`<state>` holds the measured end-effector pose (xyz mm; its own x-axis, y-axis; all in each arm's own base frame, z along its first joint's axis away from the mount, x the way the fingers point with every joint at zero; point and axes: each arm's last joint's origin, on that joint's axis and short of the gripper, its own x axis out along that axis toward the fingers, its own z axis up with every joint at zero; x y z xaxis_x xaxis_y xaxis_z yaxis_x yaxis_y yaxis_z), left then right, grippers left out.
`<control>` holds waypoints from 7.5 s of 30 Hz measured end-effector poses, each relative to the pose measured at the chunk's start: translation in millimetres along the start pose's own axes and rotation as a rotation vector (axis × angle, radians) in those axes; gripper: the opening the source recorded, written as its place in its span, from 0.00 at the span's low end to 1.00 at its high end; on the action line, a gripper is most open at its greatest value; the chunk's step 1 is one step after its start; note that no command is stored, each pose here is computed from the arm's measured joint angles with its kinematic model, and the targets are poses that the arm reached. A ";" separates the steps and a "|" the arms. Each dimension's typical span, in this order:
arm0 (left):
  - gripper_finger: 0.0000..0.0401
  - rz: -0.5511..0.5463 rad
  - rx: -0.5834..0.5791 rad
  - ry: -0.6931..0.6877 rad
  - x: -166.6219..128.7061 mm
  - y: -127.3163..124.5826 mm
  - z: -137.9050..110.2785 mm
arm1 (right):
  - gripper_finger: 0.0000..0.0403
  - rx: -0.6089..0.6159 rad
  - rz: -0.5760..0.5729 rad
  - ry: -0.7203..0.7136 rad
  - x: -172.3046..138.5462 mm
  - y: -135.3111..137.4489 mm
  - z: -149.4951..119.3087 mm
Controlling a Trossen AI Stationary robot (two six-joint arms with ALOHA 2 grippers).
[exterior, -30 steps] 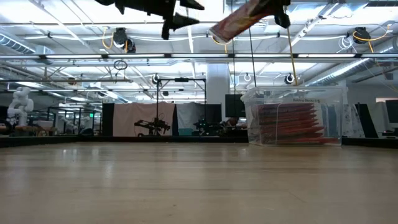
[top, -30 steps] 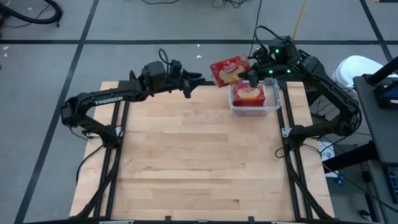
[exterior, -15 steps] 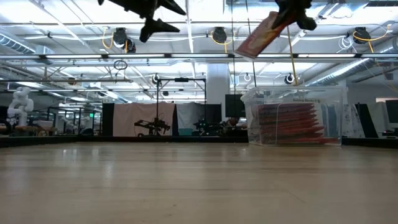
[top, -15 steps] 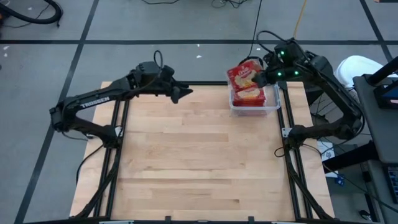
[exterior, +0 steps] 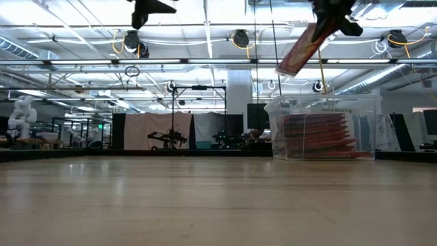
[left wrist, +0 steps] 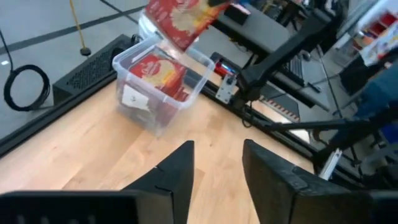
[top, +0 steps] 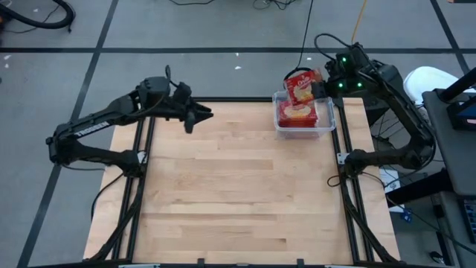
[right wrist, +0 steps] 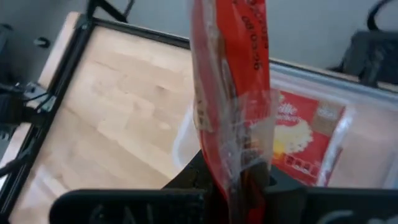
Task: Sort popcorn bags into baskets
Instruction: Put the popcorn bag into the transparent container, then return to Home Position
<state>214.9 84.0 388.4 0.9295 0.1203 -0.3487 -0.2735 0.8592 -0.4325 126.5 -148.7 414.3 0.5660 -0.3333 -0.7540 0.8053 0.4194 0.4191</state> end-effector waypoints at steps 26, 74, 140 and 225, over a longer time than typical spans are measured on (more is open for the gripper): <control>0.29 0.052 0.054 0.007 -13.4 -1.6 -3.7 | 0.05 0.321 0.089 0.080 104.2 -61.5 -24.3; 0.29 0.124 0.085 -0.025 -13.0 1.5 -1.6 | 0.26 0.270 -0.119 0.022 125.5 -83.1 -60.0; 0.00 -0.011 0.398 -0.019 -15.0 -2.2 -58.0 | 0.00 -0.733 0.390 -0.776 -29.1 -37.1 -123.8; 0.00 -0.073 0.471 -0.257 -18.1 59.1 -239.2 | 0.00 -0.895 0.679 -0.727 128.8 -42.6 -249.0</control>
<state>122.6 13.6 170.2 0.9887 0.1187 -0.0918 -0.1199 0.9928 -0.0075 121.1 0.8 173.4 0.9953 -0.0930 0.0264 0.0949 0.9920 -0.0832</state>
